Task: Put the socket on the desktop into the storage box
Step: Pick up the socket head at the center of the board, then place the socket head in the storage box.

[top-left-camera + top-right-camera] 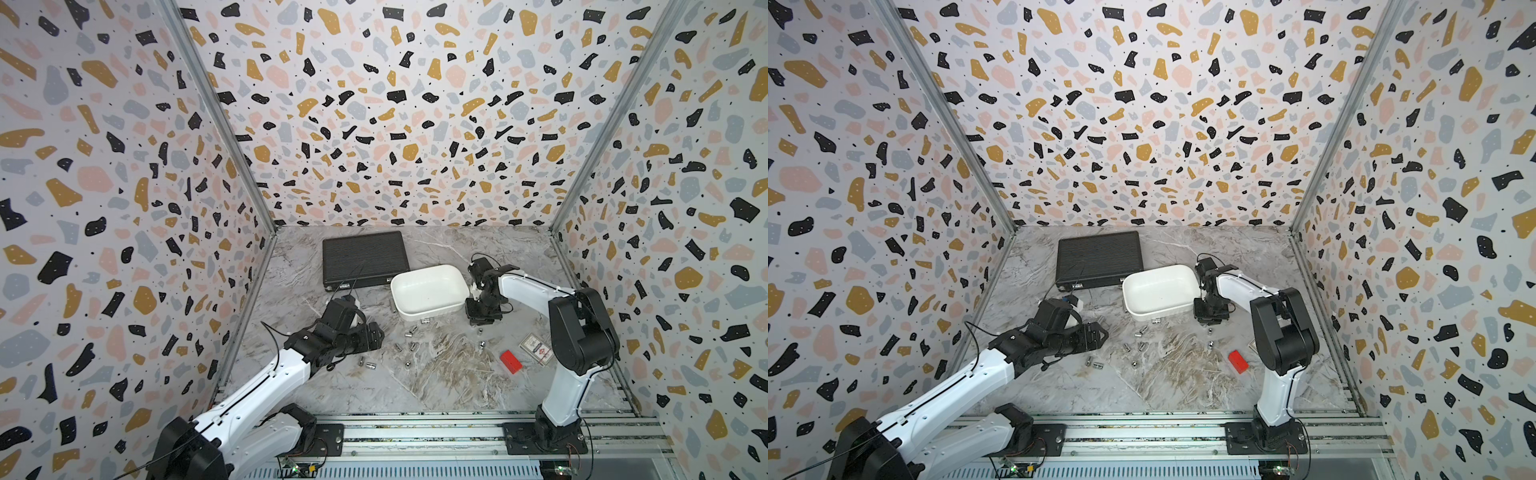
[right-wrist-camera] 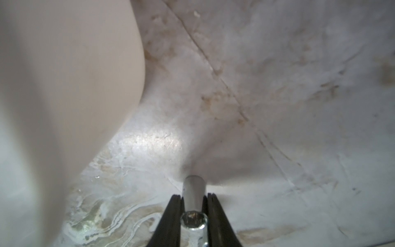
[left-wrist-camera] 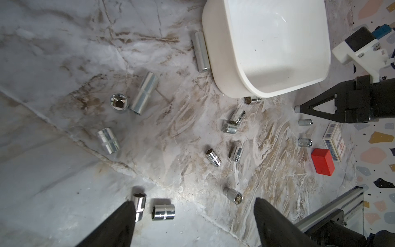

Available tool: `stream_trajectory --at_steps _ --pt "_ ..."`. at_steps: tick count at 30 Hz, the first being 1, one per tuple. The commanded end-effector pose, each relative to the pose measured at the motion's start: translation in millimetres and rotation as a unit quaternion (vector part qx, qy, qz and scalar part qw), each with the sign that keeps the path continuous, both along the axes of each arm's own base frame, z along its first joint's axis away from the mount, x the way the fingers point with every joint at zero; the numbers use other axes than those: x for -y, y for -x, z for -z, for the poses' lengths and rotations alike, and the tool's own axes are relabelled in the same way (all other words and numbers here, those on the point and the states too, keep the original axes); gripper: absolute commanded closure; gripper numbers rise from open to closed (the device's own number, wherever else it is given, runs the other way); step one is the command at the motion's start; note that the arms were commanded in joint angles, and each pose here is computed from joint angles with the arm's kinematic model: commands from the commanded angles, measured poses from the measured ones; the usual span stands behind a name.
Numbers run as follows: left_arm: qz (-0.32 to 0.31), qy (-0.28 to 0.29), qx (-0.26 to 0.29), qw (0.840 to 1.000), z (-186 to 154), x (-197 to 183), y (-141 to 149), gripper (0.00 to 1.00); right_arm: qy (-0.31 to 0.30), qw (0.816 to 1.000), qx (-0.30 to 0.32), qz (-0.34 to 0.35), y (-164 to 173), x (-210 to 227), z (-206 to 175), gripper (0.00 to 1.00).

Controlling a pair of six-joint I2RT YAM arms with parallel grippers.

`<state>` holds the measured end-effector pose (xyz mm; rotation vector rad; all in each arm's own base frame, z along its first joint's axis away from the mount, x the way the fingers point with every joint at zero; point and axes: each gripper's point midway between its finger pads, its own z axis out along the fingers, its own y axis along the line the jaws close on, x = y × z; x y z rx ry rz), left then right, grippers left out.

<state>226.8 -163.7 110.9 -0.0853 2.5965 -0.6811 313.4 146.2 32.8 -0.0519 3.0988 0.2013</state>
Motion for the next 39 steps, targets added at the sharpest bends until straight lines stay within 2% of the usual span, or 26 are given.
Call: stream_trajectory --at_steps 1,11,21,29,39 --pt "-0.005 0.007 0.014 1.000 -4.7 1.7 -4.7 0.10 -0.006 1.000 0.026 -0.005 -0.6 -0.7 -29.5 0.79" --pt "-0.006 -0.011 0.018 1.000 -9.6 1.7 -14.1 0.10 -0.036 0.997 0.072 -0.009 -1.7 -5.5 -83.9 0.80" --pt "-0.010 -0.011 0.012 1.000 -8.2 1.5 -13.7 0.10 -0.056 0.993 0.100 -0.011 -23.5 -17.5 -112.9 0.80" --pt "-0.011 -0.007 0.012 1.000 -9.4 1.8 -13.1 0.10 -0.065 0.993 0.103 -0.011 -47.4 -33.3 -114.2 0.80" --pt "-0.012 -0.008 0.011 1.000 -9.6 1.5 -13.3 0.11 -0.062 0.995 0.082 -0.014 -71.3 -50.3 -90.0 0.80"
